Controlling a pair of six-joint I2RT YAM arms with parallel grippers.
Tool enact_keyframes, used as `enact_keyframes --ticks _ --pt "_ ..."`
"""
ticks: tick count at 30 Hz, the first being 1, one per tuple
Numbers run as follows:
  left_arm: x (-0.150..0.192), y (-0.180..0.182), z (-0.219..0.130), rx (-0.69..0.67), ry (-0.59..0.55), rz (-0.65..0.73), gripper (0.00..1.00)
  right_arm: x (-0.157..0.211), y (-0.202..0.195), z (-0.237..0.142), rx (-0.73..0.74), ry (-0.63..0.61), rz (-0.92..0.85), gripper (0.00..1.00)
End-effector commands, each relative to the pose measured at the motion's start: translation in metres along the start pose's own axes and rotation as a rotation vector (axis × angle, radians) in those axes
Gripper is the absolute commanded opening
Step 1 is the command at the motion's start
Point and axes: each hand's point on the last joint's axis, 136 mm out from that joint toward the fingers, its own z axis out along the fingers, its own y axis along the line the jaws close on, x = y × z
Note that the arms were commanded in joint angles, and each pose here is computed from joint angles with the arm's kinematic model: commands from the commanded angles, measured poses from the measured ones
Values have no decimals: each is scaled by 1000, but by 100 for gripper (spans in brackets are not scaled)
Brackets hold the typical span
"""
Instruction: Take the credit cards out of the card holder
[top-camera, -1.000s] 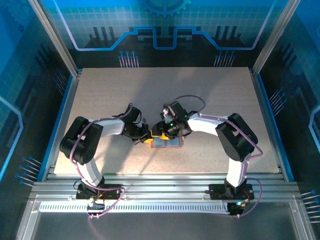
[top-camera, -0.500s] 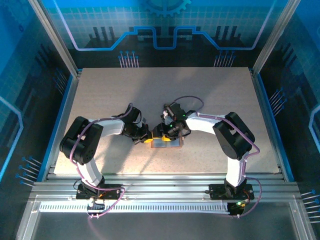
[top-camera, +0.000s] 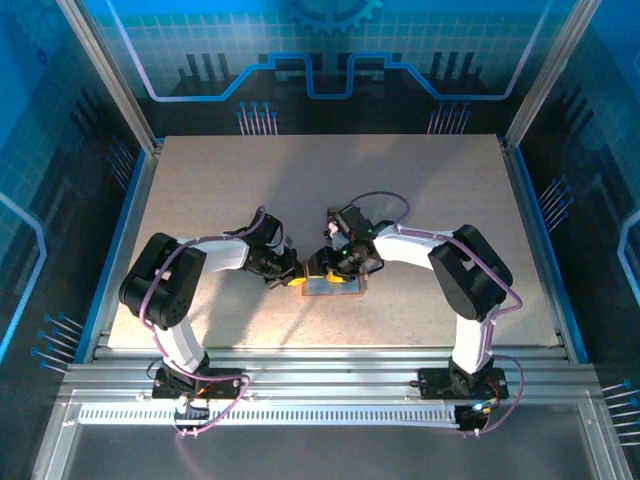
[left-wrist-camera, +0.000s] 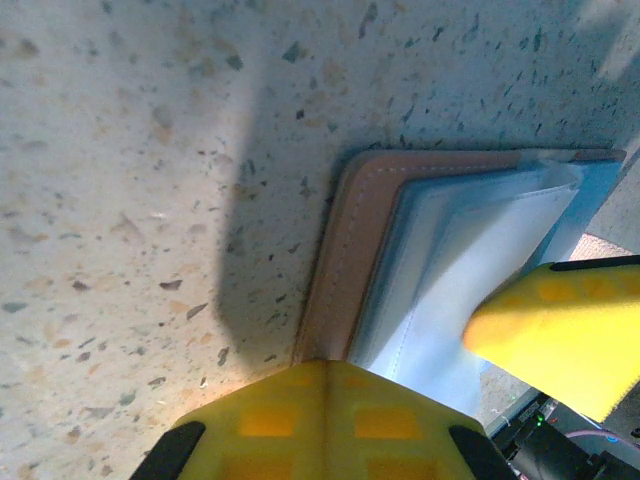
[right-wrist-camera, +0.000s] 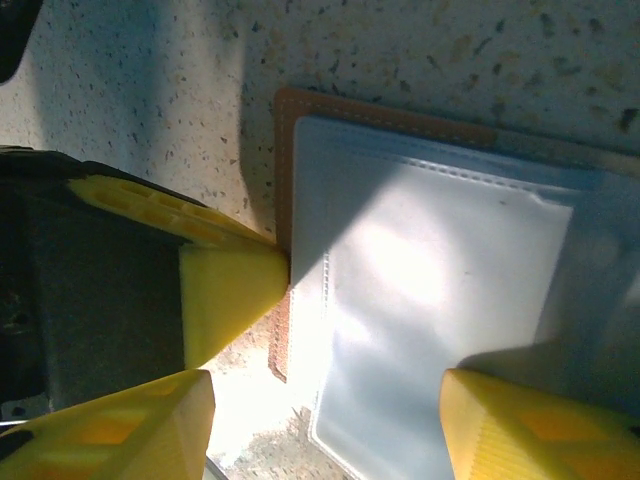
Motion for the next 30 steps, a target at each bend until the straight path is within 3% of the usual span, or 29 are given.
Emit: enact_keyframes --ticks 1,30 --pt "11 18 3 -47 38 -23 2 0 -4 -9 -6 -14 19 62" --pt "3 -3 -12 -20 0 6 2 -1 -20 -13 -102 -51 115 56"
